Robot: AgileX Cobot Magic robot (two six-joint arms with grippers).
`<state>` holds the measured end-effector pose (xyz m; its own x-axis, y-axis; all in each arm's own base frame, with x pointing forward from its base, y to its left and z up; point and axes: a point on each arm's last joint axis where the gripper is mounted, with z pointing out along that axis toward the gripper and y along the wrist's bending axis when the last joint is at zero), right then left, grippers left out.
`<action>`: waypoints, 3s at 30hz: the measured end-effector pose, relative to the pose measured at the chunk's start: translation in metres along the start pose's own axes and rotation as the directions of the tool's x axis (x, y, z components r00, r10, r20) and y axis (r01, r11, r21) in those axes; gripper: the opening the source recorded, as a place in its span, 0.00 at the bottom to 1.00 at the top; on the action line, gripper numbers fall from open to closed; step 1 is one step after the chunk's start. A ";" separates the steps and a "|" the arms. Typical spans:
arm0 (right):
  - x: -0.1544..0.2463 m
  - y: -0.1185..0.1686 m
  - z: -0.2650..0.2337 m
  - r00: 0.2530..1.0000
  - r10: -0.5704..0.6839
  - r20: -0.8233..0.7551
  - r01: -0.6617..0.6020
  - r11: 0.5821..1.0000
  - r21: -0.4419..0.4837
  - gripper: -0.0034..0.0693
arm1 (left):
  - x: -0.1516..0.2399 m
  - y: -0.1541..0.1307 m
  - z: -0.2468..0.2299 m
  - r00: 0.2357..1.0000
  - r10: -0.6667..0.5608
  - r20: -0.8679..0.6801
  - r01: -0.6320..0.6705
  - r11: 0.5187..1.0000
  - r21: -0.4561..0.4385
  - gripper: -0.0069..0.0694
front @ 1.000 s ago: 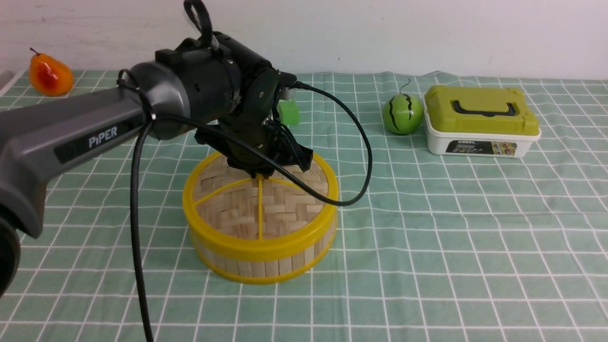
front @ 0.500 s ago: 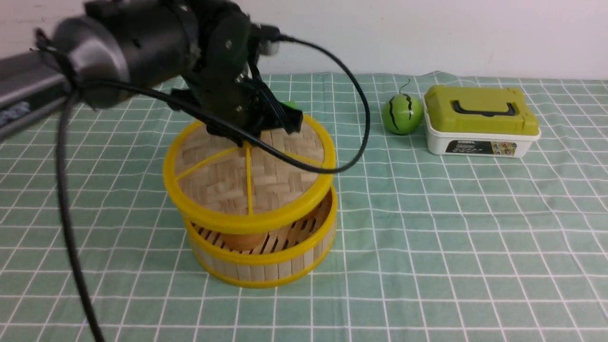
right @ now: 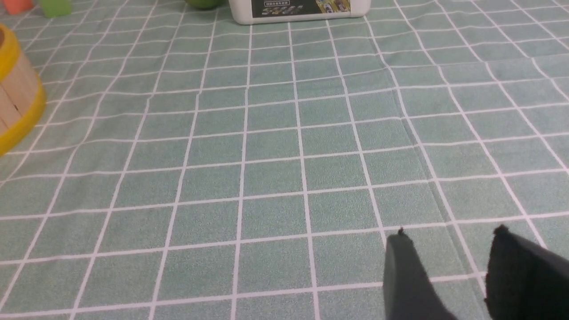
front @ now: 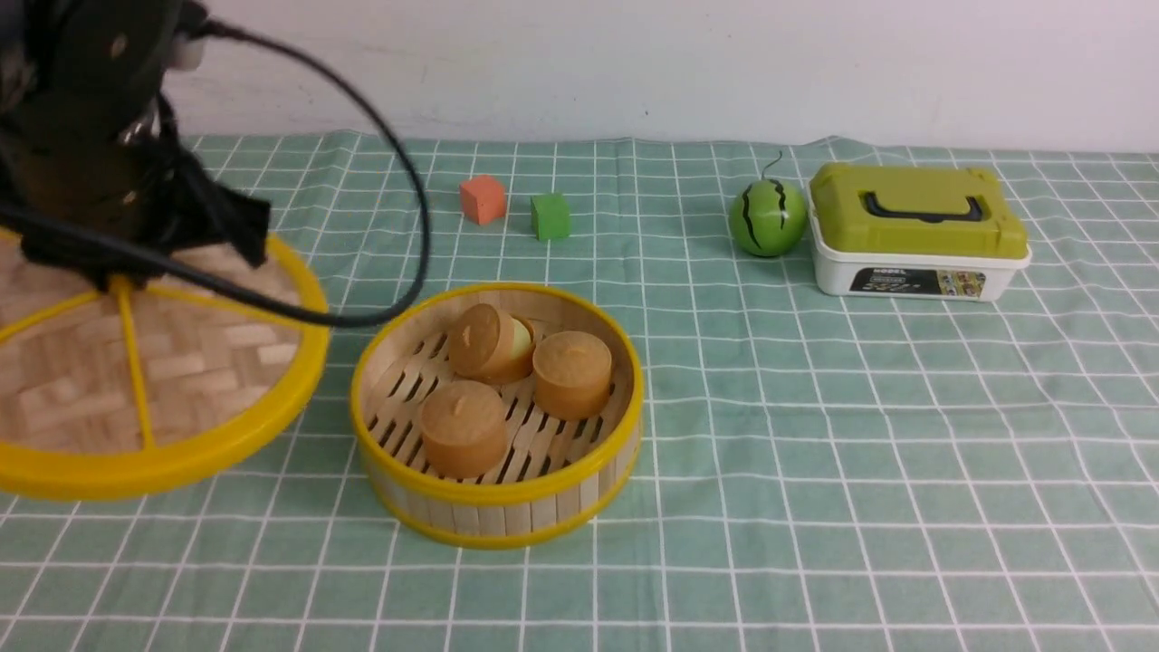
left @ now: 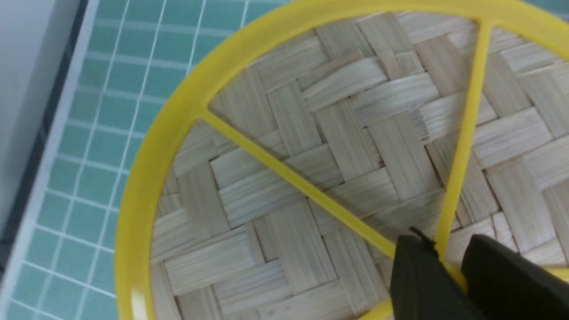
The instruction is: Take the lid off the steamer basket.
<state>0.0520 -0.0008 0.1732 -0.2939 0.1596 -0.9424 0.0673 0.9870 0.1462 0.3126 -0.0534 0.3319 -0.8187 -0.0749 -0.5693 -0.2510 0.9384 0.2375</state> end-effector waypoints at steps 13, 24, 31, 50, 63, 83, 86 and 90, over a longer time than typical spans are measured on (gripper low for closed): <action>0.000 0.000 0.000 1.000 0.000 0.000 0.000 1.000 0.000 0.38 | 0.035 -0.038 0.130 0.994 0.071 -0.080 -0.069 0.997 0.036 0.23; 0.000 0.000 0.000 1.000 0.000 0.000 0.000 1.000 0.000 0.38 | 0.036 -0.041 0.141 0.997 0.016 -0.078 -0.014 1.000 0.028 0.29; 0.000 0.000 0.000 1.000 0.000 0.000 0.000 1.000 0.000 0.38 | 0.018 -0.033 0.124 0.980 -0.125 -0.154 0.114 0.991 -0.076 0.52; 0.000 0.000 0.000 1.000 0.000 0.000 0.000 1.000 0.000 0.38 | -0.025 0.046 -0.074 0.983 -0.172 0.061 0.162 0.975 0.149 0.07; 0.000 0.000 0.000 1.000 0.000 0.000 0.000 1.000 0.000 0.38 | 0.050 0.059 -0.121 0.908 -0.329 0.260 0.126 0.806 0.579 0.07; 0.000 0.000 0.000 1.000 0.000 0.000 0.000 1.000 0.000 0.38 | 0.207 0.115 -0.148 0.672 -0.529 0.518 -0.010 0.693 0.721 0.07; 0.000 0.000 0.000 1.000 0.000 0.000 0.000 1.000 0.000 0.38 | 0.207 0.111 -0.136 0.664 -0.504 0.552 -0.022 0.725 0.688 0.07; 0.000 0.000 0.000 1.000 0.000 0.000 0.000 1.000 0.000 0.38 | 0.210 0.108 -0.125 0.682 -0.476 0.556 -0.022 0.747 0.665 0.07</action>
<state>0.0520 -0.0008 0.1732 -0.2939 0.1596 -0.9424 0.0673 0.9870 0.1462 0.0493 -0.0103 0.3363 -0.1514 -0.3096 -0.9387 0.1737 0.9266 -0.3337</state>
